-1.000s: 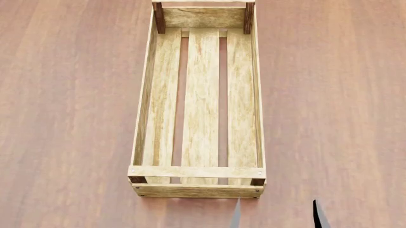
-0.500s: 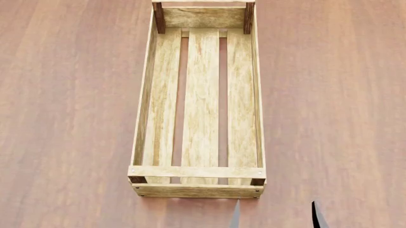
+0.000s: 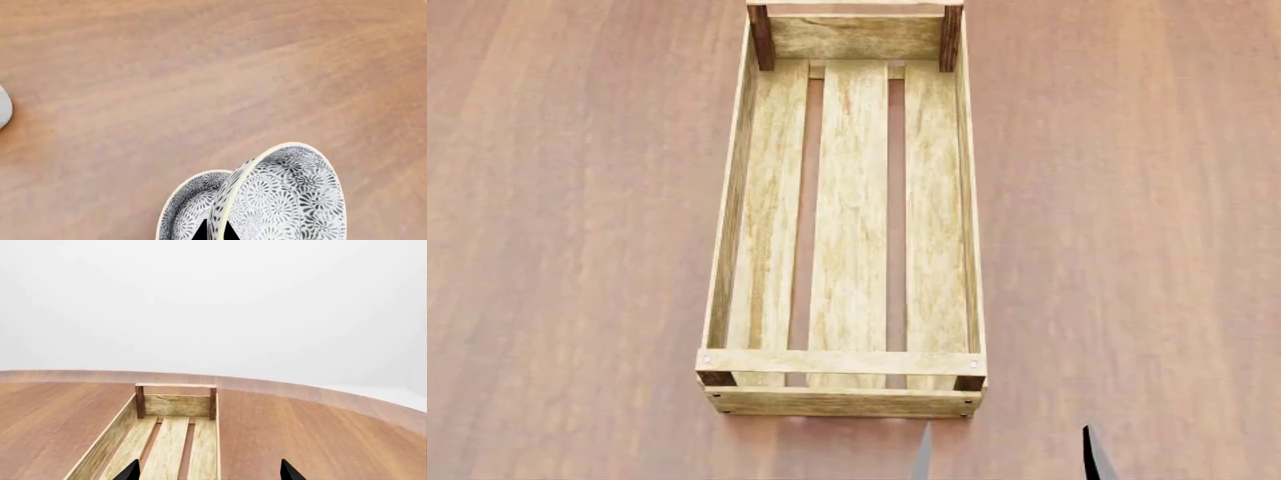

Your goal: Stack the right bowl on the left bowl and place them in the tray.

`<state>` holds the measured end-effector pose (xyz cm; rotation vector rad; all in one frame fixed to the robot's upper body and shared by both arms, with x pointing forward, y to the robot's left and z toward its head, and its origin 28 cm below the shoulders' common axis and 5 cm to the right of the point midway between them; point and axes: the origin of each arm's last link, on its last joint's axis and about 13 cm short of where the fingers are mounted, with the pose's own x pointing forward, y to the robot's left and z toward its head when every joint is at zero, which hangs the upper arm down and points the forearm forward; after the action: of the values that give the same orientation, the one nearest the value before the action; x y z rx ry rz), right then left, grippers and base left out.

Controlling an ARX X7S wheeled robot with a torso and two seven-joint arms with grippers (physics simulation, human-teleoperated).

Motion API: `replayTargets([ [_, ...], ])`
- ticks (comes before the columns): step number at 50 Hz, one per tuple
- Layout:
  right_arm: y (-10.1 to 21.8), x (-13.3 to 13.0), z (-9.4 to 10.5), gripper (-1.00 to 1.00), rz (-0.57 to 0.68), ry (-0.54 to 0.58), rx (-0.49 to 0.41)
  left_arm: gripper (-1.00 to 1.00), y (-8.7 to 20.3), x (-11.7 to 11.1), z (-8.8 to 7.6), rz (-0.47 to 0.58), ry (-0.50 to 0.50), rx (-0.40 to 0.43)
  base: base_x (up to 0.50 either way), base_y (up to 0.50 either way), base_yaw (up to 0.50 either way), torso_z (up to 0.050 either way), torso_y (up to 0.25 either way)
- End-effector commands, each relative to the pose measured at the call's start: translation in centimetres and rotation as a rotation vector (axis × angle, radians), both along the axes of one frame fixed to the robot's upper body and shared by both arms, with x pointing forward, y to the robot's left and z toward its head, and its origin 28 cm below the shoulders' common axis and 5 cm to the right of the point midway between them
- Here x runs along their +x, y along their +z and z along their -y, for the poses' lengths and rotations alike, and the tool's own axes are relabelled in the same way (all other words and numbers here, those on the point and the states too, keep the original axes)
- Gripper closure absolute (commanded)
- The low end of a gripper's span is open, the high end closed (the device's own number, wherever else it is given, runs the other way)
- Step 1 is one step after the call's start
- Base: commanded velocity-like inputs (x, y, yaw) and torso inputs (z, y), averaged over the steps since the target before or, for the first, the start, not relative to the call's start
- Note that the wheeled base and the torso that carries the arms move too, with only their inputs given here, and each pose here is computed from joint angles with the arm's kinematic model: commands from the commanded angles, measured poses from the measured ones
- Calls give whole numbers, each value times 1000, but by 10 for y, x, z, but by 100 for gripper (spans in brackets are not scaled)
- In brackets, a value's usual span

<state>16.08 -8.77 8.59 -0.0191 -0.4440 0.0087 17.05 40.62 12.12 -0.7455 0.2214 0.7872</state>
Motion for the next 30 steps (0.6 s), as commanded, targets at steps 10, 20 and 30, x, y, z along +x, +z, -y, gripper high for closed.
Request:
replayTargets([
  [10,2,2,1,-100,19,-7,-12,100,-8,0,-1,16,19,-2,0,0,0,0,0],
  [20,2,3,1,-100,20,-6,-13,100,-12,4,-1,12,6,-7,0,0,0,0,1],
  [30,1,3,1,-100,17,-4,-16,-100,-17,4,-3,9,7,-22,0,0,0,0,0],
])
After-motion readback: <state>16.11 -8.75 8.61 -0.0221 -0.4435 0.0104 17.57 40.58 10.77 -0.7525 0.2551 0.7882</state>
